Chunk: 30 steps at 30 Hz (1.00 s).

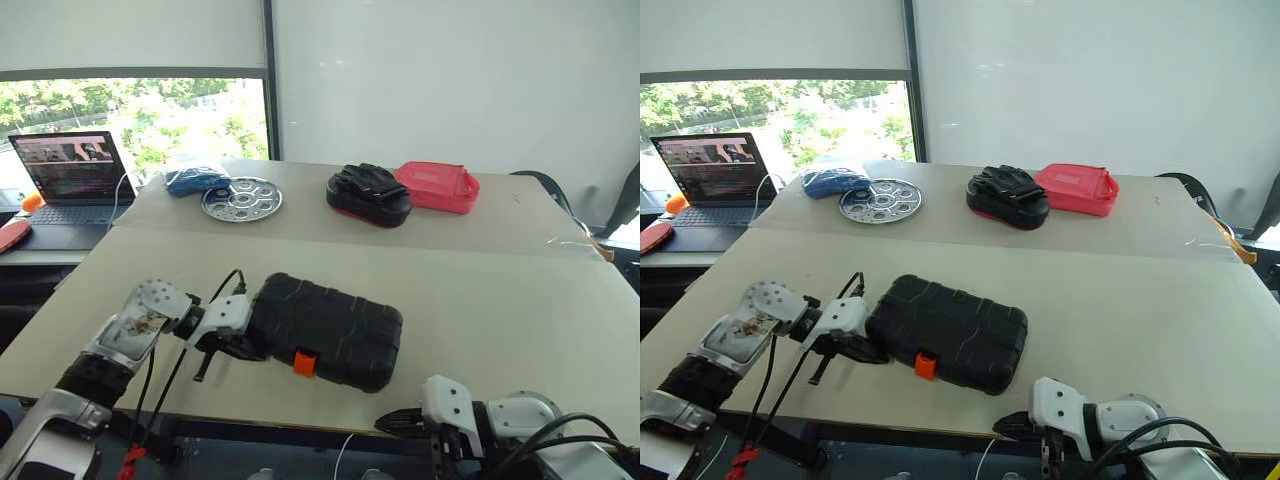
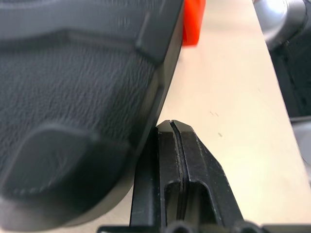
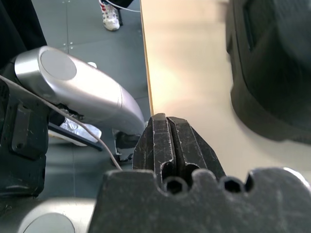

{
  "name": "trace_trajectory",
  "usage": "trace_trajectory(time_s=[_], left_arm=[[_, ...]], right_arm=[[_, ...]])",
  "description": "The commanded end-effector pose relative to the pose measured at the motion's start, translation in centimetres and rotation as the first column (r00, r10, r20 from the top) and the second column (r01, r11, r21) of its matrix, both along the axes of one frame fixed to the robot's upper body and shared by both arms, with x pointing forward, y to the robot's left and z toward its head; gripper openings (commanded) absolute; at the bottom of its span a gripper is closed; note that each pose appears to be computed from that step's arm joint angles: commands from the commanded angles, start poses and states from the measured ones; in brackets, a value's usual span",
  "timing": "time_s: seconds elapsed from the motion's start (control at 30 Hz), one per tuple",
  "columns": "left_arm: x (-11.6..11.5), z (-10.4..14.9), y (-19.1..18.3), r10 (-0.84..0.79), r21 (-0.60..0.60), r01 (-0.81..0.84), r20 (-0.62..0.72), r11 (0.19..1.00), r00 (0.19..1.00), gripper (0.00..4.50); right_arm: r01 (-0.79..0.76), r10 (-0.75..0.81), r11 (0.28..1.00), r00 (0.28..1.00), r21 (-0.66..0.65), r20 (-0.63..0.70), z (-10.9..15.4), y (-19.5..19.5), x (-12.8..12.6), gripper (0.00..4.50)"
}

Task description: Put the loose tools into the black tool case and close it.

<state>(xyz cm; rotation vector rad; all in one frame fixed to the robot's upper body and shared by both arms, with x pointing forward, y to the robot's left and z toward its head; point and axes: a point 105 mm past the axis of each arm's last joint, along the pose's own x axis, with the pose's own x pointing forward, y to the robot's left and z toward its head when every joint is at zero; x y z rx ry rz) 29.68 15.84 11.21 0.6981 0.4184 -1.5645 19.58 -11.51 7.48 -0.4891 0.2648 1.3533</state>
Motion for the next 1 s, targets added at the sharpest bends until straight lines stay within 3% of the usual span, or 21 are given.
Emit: trace_trajectory(time_s=[0.03,0.2,0.27,0.5,0.73,1.0], left_arm=[[-0.7,2.3,0.8,-0.024,-0.005,0.024,-0.005,1.000,1.000,0.00],[-1.7,3.9,2.0,-0.018,0.016,0.019,-0.053,1.000,0.998,0.00],[-1.6,4.2,1.9,-0.016,0.012,0.017,-0.051,1.000,0.999,0.00],[-0.4,3.8,1.0,-0.008,-0.004,0.008,-0.005,1.000,1.000,0.00],[0.0,3.5,0.9,0.014,-0.013,-0.014,-0.004,1.000,1.000,0.00],[0.2,3.3,0.7,0.040,-0.031,-0.040,0.007,0.999,0.999,0.00]], right_arm=[[-0.011,0.011,0.999,1.000,0.039,0.022,1.3,0.8,-0.6,0.05],[0.024,-0.027,0.997,0.998,0.067,0.048,2.0,1.3,-0.3,0.05],[0.069,-0.077,0.994,0.993,0.087,0.093,2.4,1.5,0.9,0.05],[0.151,-0.163,0.985,0.977,0.088,0.140,2.2,1.6,3.4,0.05],[0.285,-0.292,0.957,0.928,0.061,0.233,2.3,-0.7,6.8,0.05],[0.294,-0.298,0.954,0.919,0.055,0.259,2.6,-2.0,8.0,0.05]])
